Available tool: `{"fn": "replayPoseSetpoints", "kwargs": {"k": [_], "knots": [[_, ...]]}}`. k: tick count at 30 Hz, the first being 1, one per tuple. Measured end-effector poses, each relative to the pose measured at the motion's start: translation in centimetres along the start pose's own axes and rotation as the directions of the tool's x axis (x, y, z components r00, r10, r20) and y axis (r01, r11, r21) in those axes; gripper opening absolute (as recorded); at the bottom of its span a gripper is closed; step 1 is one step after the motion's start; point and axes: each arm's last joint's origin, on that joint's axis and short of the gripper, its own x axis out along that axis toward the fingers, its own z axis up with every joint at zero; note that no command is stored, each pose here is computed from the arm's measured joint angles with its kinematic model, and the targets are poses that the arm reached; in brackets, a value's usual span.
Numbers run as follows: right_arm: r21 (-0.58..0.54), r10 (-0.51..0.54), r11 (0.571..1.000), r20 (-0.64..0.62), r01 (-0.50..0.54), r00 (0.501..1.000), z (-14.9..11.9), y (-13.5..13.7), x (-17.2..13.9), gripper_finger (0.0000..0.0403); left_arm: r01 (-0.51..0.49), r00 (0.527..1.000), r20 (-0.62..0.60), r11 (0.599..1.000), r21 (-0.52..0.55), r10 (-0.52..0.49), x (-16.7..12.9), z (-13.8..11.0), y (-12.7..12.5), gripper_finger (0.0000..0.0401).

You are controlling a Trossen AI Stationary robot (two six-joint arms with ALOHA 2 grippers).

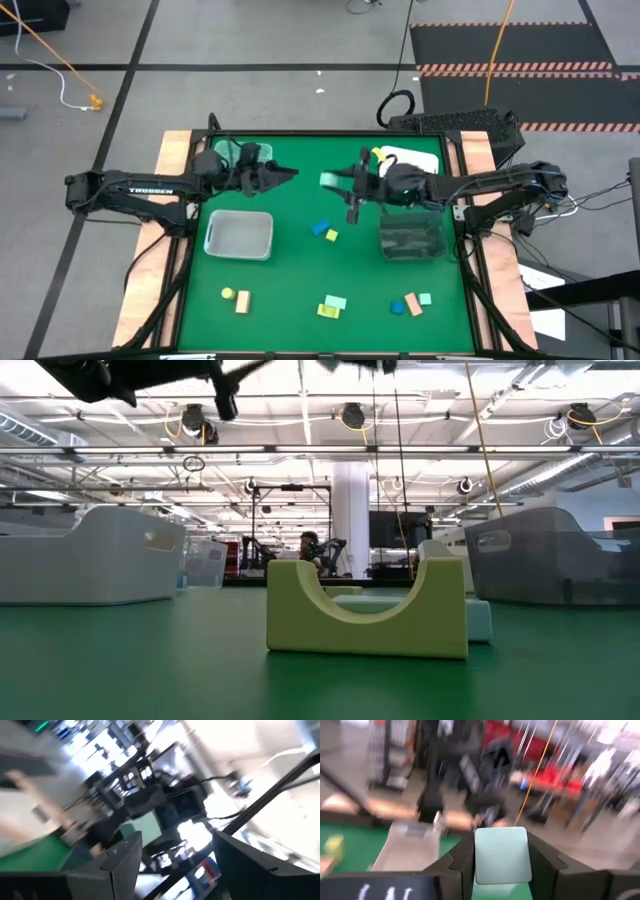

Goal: Sort & place blocks by color
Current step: Put the top light blue block into the gray bin

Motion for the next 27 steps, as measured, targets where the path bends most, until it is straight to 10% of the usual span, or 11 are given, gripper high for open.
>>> {"fn": "replayPoseSetpoints", "kwargs": {"k": [9,27], "knots": [[0.010,0.062,0.997,0.364,-0.071,0.929,1.8,0.1,1.4,0.0114,0.030,0.994,0.102,0.999,-0.035,-0.026,0.2,-0.3,-1.1,0.0241],[0.066,0.064,0.992,0.449,-0.104,0.891,-1.1,2.1,5.0,0.0114,0.050,0.999,0.007,0.986,-0.158,-0.049,1.5,-2.6,-0.5,0.0241]]}}
